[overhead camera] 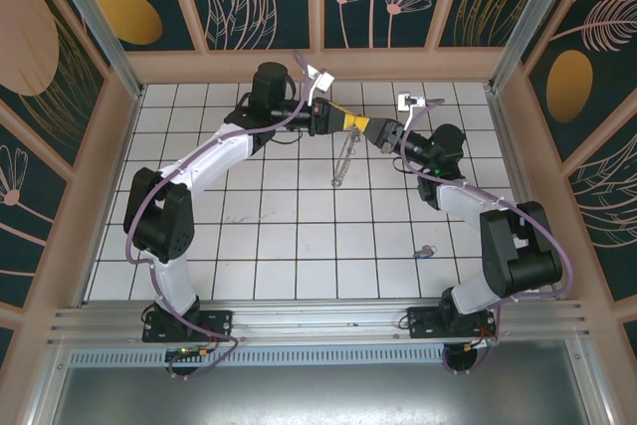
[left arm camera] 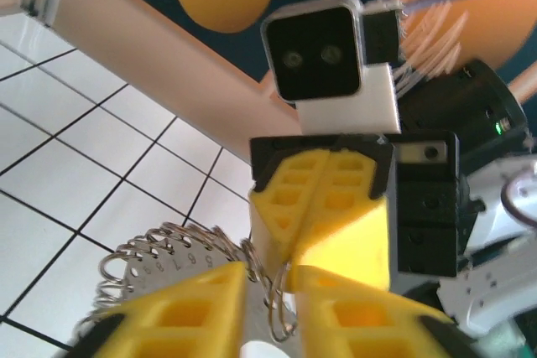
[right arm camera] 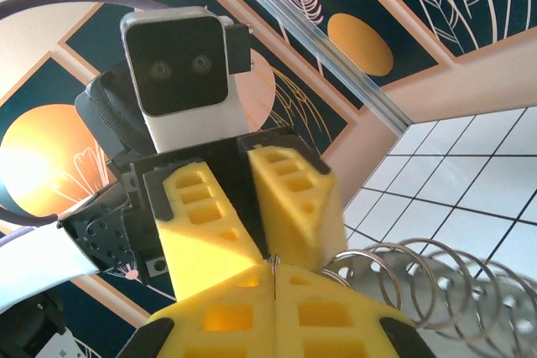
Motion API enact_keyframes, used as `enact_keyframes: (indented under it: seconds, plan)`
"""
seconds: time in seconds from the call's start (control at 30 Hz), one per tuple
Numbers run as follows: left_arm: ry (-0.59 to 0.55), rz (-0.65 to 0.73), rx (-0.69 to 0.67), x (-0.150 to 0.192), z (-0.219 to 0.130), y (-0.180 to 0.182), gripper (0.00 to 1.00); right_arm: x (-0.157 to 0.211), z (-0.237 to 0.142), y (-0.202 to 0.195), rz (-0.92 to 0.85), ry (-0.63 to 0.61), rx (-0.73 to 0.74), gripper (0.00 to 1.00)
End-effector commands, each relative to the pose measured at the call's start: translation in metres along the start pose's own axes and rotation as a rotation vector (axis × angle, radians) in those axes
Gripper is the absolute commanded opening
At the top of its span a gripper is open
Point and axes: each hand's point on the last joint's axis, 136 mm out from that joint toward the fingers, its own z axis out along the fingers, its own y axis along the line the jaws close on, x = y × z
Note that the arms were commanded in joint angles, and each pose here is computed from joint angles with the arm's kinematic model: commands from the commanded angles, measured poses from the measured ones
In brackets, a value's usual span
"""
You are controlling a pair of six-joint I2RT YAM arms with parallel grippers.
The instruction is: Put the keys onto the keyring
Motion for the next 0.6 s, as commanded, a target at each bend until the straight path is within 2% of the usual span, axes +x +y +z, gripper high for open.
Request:
enact_keyframes:
  seconds: [0.0,0.07,0.17,0.4,0.57]
  plan:
    - [-0.103,0.046,-0.044,-0.025,-0.007,-0.007,0.4,-0.014,0.002,0.017,-0.092,-0.049,-0.049,0.0]
    - [-0.144,0.033,-0.069,-0.031,-0.011,-0.007,0.48,-0.019,0.0,0.018,-0.105,-0.073,-0.054,0.0]
    - [-0.199,-0.002,-0.088,-0.036,-0.015,-0.005,0.52,-0.026,-0.001,0.02,-0.112,-0.115,-0.069,0.0]
    - [-0.318,-0.092,0.019,-0.047,-0.022,-0.021,0.51,-0.039,-0.006,0.028,-0.113,-0.221,-0.128,0.0]
    - [-0.369,-0.147,0.088,-0.051,-0.026,-0.029,0.47,-0.047,-0.007,0.032,-0.106,-0.273,-0.159,0.0]
